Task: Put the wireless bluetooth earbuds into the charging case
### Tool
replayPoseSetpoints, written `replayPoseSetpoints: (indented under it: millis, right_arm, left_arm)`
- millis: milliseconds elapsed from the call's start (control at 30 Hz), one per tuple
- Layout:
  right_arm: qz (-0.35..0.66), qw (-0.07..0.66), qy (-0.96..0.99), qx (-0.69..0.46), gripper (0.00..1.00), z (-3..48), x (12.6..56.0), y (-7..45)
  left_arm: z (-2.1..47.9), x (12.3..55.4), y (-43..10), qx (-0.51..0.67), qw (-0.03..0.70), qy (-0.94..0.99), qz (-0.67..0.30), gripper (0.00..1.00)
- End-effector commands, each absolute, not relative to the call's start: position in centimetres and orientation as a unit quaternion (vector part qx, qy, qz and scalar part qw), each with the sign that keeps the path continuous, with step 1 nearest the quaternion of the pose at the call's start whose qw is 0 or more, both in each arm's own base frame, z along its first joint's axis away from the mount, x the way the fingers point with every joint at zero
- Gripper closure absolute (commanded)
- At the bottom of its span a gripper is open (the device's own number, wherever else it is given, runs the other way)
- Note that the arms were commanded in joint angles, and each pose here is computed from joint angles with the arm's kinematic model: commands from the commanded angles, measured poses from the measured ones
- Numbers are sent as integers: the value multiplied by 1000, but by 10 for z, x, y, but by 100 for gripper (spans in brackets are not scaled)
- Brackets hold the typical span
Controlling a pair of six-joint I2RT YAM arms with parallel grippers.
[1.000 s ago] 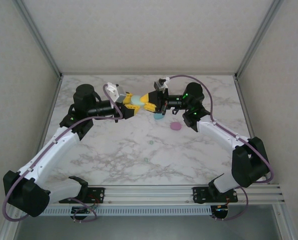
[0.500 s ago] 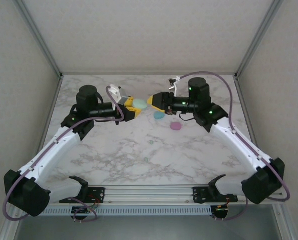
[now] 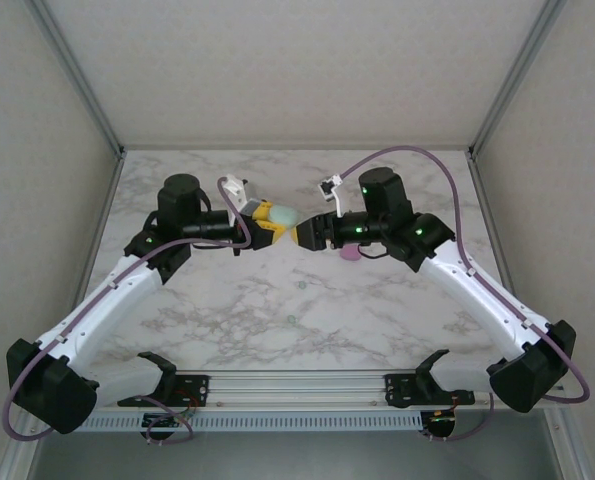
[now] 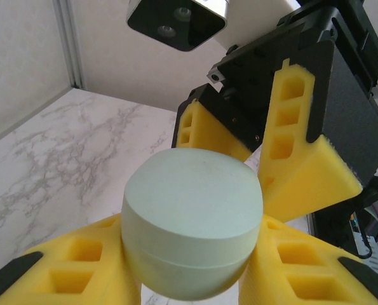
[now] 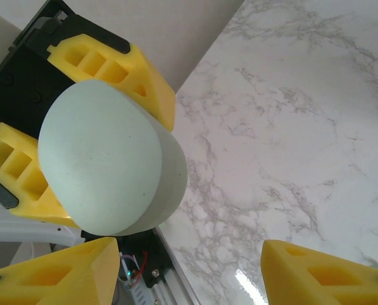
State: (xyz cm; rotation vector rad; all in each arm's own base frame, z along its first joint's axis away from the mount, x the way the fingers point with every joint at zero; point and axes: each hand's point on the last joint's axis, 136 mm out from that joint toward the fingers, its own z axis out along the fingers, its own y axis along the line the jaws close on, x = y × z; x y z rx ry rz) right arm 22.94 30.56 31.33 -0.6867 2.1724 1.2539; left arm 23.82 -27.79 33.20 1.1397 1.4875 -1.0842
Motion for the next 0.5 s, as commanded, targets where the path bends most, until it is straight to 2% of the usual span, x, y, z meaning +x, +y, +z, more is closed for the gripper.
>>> replayPoseSetpoints:
  millis: [0, 200, 333, 467]
  right_arm:
    - [466, 299, 789, -268, 38, 332, 232, 308]
    - [474, 310, 786, -246, 38, 338, 237, 308]
    - [438, 320, 813, -214, 38, 327, 251, 299]
    - [466, 320, 797, -211, 38, 337, 250, 305]
  left_arm:
    - [334, 230, -279, 472, 465, 600, -449, 71]
    - [333, 226, -279, 482, 460, 595, -449, 71]
    - [336, 221, -279, 488, 458, 588, -455, 71]
    - [337, 220, -280, 494, 460, 583, -451, 71]
